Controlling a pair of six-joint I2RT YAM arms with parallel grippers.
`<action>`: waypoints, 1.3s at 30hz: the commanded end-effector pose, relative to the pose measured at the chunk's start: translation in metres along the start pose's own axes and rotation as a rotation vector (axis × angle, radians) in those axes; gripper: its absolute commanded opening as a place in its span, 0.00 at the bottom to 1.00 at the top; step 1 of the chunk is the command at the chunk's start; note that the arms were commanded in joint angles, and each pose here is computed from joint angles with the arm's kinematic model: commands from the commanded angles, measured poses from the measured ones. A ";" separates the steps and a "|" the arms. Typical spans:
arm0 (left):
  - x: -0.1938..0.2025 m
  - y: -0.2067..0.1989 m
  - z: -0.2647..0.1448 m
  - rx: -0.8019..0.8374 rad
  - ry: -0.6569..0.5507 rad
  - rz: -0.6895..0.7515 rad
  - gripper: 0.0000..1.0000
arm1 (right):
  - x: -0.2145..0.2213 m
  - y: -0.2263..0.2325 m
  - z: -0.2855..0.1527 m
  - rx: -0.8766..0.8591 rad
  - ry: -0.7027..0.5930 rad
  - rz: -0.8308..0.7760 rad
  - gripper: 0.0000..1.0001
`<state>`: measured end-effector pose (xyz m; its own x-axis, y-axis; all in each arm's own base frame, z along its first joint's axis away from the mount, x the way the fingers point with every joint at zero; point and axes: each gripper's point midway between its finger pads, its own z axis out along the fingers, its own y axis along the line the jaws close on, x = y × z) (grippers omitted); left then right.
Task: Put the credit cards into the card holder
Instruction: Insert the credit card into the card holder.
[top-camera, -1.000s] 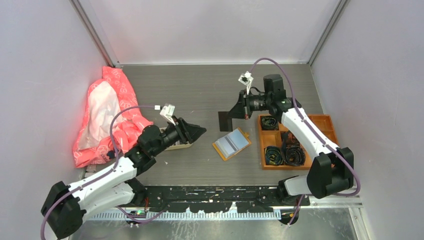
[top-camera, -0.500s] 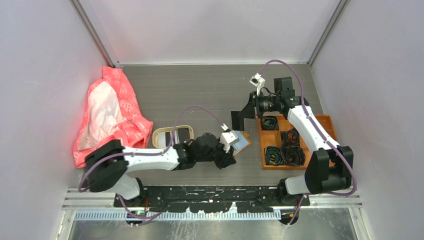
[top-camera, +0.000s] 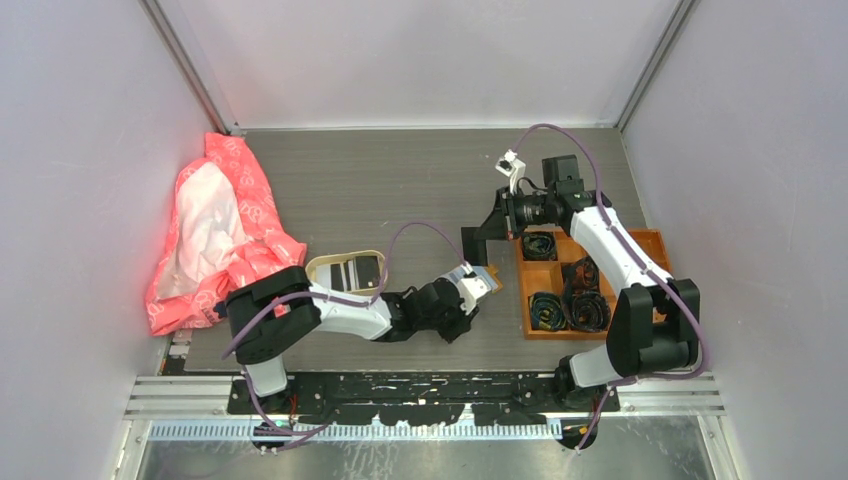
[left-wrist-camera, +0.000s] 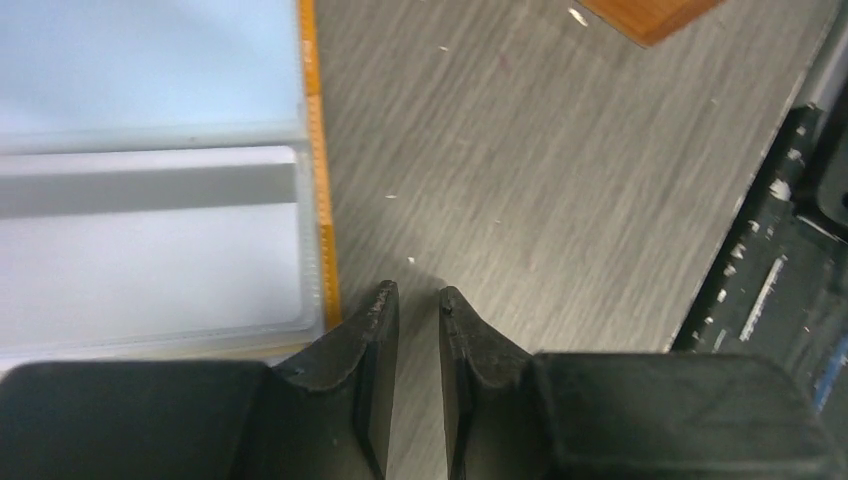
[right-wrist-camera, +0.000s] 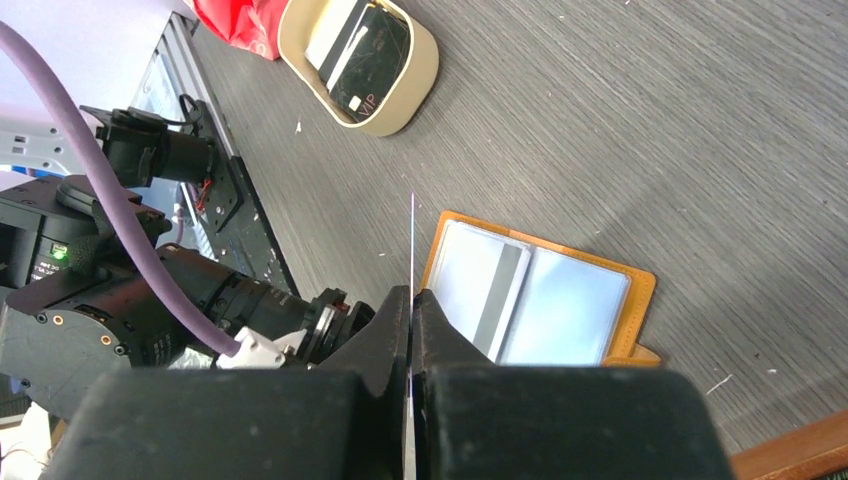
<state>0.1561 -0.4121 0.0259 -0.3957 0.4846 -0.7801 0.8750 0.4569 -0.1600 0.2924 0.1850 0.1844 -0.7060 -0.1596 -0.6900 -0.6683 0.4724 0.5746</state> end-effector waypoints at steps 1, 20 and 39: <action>-0.001 0.038 0.001 -0.155 -0.018 -0.083 0.23 | -0.013 0.001 -0.002 -0.002 -0.025 -0.045 0.01; -0.040 0.081 -0.081 -0.164 -0.270 -0.233 0.36 | 0.036 -0.056 0.031 0.166 -0.133 0.305 0.01; -0.055 0.159 -0.043 -0.221 -0.135 -0.499 0.68 | 0.047 -0.090 0.039 0.327 -0.208 0.542 0.01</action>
<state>0.2990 -0.3242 0.0800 -0.6529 0.0561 -0.7554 0.5304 0.7458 -0.4031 0.3196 0.1666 0.0757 -0.8626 0.3060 -0.4029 -0.0912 0.6892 0.7188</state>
